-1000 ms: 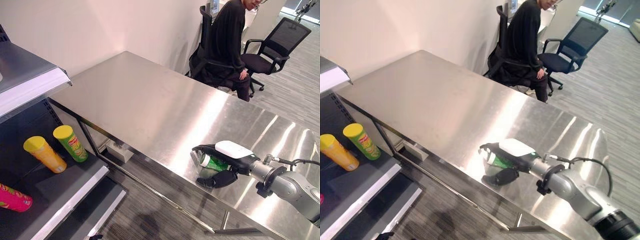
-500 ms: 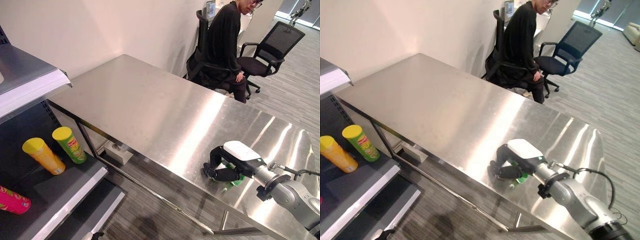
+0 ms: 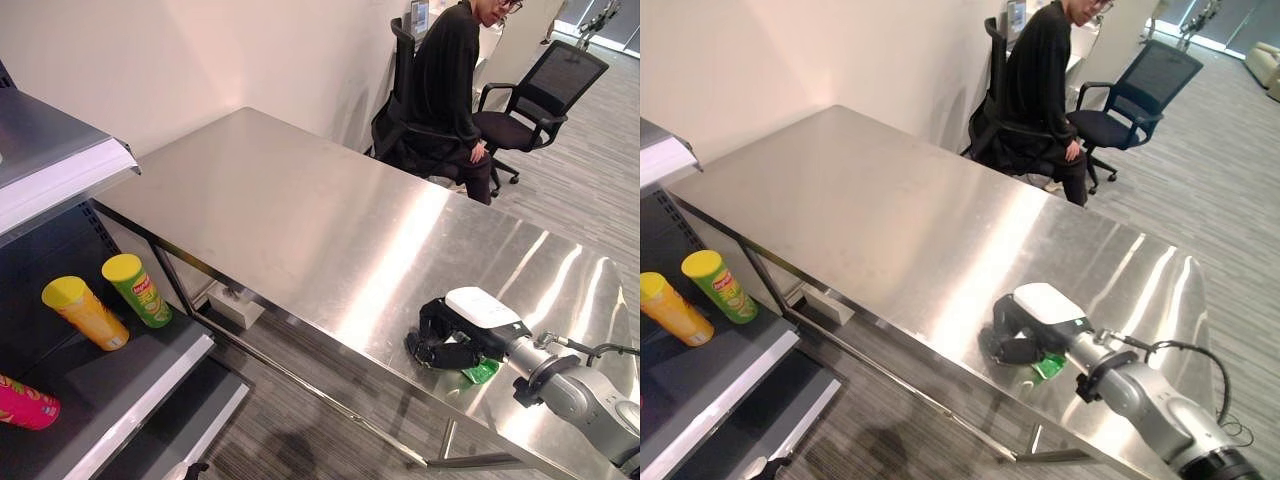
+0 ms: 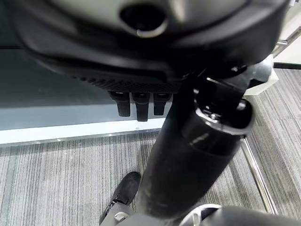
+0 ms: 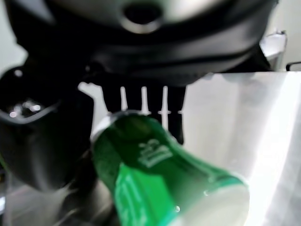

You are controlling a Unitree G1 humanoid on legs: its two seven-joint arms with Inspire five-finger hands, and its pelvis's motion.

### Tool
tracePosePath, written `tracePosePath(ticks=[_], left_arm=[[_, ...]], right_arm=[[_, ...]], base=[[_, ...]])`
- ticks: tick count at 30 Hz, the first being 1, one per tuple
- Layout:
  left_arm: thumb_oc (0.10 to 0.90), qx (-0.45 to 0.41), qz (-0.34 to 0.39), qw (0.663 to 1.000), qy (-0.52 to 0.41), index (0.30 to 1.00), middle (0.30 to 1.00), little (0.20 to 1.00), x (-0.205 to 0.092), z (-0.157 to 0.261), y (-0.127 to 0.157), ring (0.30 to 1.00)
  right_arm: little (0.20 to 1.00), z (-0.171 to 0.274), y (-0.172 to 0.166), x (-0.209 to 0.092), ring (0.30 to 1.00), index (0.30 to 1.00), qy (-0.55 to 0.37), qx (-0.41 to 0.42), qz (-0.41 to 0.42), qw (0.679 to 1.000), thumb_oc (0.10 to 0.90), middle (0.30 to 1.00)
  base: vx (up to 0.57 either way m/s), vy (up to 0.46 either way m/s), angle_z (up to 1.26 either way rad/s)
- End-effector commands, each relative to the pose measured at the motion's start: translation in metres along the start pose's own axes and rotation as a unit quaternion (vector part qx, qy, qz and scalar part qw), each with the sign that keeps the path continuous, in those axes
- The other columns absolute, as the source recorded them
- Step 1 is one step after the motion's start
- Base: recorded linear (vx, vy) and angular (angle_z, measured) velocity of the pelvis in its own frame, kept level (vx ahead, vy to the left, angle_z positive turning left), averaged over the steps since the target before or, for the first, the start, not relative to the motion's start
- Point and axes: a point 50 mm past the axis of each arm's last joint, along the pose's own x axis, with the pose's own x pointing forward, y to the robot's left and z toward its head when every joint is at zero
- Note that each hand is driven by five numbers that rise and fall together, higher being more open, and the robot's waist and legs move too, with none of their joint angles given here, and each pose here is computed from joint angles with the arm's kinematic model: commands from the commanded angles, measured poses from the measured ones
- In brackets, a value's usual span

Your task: Put the goods on the table back onto the shelves and tidy them up.

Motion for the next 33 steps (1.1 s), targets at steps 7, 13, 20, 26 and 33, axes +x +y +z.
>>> tracePosePath(ticks=[7, 13, 20, 26, 33], left_arm=[[0.800, -0.019, 0.016, 0.999, -0.030, 0.900, 0.900, 0.900, 0.004, 0.018, -0.001, 0.900], [0.800, -0.037, 0.016, 0.999, -0.022, 0.900, 0.900, 0.900, 0.003, 0.016, -0.001, 0.900], [0.800, -0.053, 0.015, 0.998, -0.012, 0.900, 0.900, 0.900, 0.003, 0.012, -0.001, 0.900], [0.800, -0.059, 0.014, 0.998, -0.012, 0.900, 0.900, 0.900, 0.003, 0.013, -0.001, 0.900], [0.800, -0.058, 0.013, 0.998, -0.014, 0.900, 0.900, 0.900, 0.004, 0.013, 0.001, 0.900]], right_arm=[[0.900, -0.005, -0.014, 0.000, 0.900, 0.900, 0.010, 0.009, -0.056, 0.998, 0.800, 0.900], [0.900, 0.001, -0.037, -0.006, 0.900, 0.900, 0.003, 0.061, -0.128, 0.990, 0.800, 0.900], [0.900, 0.008, -0.056, -0.017, 0.900, 0.900, -0.013, 0.074, -0.168, 0.983, 0.800, 0.900], [0.900, 0.008, -0.059, -0.024, 0.900, 0.900, -0.009, 0.067, -0.166, 0.984, 0.800, 0.900], [0.900, 0.007, -0.058, -0.028, 0.900, 0.900, -0.002, 0.061, -0.151, 0.987, 0.800, 0.900]], base=[[0.00, 0.000, 0.00], [0.00, 0.000, 0.00], [0.00, 0.000, 0.00], [0.00, 0.000, 0.00], [0.00, 0.004, -0.05]])
